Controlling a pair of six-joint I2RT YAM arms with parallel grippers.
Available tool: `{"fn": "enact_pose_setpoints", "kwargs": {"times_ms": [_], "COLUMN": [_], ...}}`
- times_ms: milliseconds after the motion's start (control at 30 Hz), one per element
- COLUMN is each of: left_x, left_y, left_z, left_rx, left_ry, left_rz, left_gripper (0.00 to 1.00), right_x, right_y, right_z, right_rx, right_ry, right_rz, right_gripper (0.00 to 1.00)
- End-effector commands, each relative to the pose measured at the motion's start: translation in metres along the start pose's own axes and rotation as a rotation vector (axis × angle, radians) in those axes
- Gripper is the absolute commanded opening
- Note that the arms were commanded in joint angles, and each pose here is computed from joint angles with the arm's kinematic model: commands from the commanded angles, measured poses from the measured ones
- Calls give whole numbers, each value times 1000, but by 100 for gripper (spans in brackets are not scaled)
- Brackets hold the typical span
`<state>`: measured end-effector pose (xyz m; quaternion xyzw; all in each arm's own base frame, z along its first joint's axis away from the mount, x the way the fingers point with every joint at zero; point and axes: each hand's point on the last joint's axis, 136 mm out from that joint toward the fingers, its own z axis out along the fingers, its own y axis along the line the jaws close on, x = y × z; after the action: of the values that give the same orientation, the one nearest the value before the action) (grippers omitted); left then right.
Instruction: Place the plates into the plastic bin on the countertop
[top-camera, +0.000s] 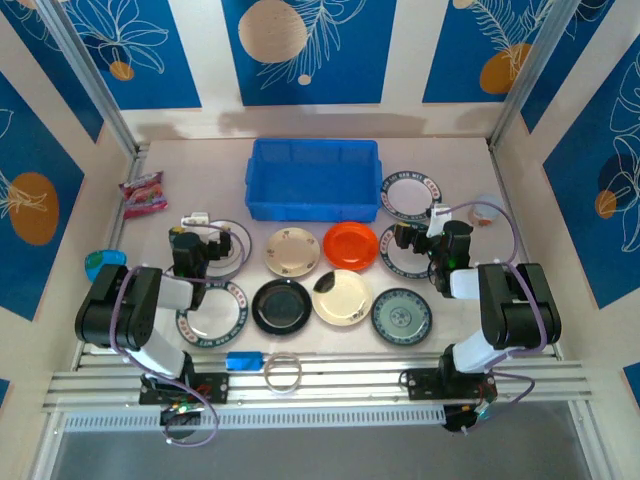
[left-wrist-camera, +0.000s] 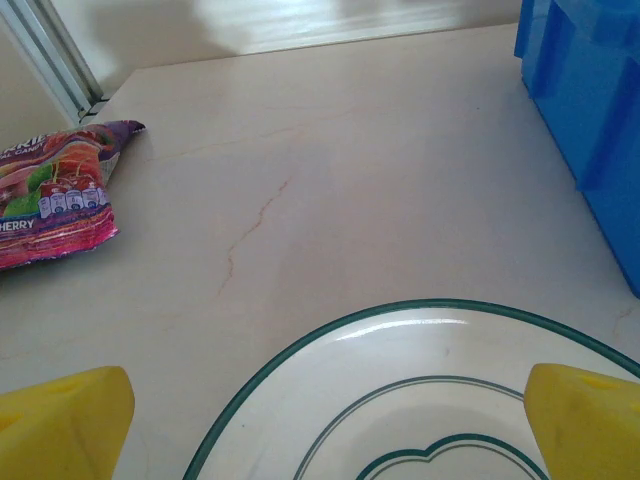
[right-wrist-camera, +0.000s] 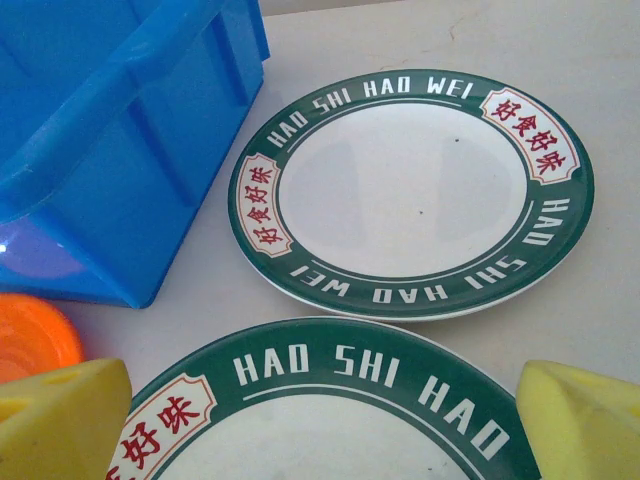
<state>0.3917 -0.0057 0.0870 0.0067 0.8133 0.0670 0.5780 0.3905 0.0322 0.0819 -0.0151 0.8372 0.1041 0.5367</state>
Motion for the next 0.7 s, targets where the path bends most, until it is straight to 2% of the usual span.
{"fn": "enact_pose_setpoints", "kwargs": {"times_ms": [0, 667], "left_x": [-7, -7], "left_y": [2, 2], "left_z": [0, 0], "left_rx": [6, 7], "left_ry": [-20, -16], "left_rz": [-21, -21], "left_gripper": [100, 100], "right_x": [-13, -14], "right_y": [2, 1], "right_z": [0, 1], "right_rx": [-12, -15], "right_ry": [-31, -30], "right_rz": [-20, -15], "right_gripper": [99, 99]}}
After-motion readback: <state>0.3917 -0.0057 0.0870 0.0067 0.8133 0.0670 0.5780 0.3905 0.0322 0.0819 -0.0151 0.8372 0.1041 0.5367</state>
